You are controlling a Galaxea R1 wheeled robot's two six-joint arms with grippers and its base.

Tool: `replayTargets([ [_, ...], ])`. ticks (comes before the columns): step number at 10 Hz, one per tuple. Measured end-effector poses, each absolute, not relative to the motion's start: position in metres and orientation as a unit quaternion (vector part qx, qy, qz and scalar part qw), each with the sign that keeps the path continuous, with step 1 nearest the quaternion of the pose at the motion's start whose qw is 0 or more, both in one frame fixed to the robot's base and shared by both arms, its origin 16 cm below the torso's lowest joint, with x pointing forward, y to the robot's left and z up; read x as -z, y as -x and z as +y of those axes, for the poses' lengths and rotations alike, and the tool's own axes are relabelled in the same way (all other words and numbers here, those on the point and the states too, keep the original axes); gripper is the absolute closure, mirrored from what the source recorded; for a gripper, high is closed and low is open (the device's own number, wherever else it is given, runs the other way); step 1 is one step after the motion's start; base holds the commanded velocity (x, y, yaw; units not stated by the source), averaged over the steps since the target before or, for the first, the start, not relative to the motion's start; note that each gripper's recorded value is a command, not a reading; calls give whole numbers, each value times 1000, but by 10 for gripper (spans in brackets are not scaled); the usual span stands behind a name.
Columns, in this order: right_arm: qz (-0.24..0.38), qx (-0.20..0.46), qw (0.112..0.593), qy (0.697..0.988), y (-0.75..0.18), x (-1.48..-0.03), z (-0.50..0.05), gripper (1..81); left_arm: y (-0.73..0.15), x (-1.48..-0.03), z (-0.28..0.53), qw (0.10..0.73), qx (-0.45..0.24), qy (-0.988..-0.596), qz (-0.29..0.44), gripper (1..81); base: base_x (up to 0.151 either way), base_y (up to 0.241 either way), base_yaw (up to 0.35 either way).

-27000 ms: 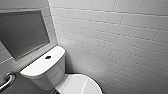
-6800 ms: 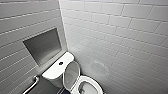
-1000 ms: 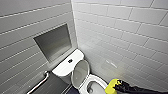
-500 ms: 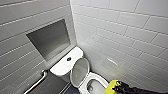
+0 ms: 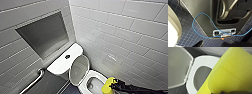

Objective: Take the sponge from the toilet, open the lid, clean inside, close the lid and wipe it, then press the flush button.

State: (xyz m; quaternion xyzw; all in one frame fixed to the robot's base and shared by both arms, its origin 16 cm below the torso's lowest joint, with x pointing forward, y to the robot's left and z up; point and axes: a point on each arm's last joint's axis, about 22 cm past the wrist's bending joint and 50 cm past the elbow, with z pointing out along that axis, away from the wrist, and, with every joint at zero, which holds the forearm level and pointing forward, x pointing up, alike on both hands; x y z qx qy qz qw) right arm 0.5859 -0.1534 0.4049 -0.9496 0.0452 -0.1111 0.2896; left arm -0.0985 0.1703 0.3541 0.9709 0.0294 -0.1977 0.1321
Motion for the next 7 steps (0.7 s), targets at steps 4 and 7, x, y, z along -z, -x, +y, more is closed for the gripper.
replayTargets([
  [4,1,118,307,944,-626,-396,-101,811,85,-332,171,123,172,-975,75,10,0,0,0],
  [7,-40,123,329,935,-653,-395,-44,811,76,-313,165,121,151,-975,113,10,0,0,0],
])
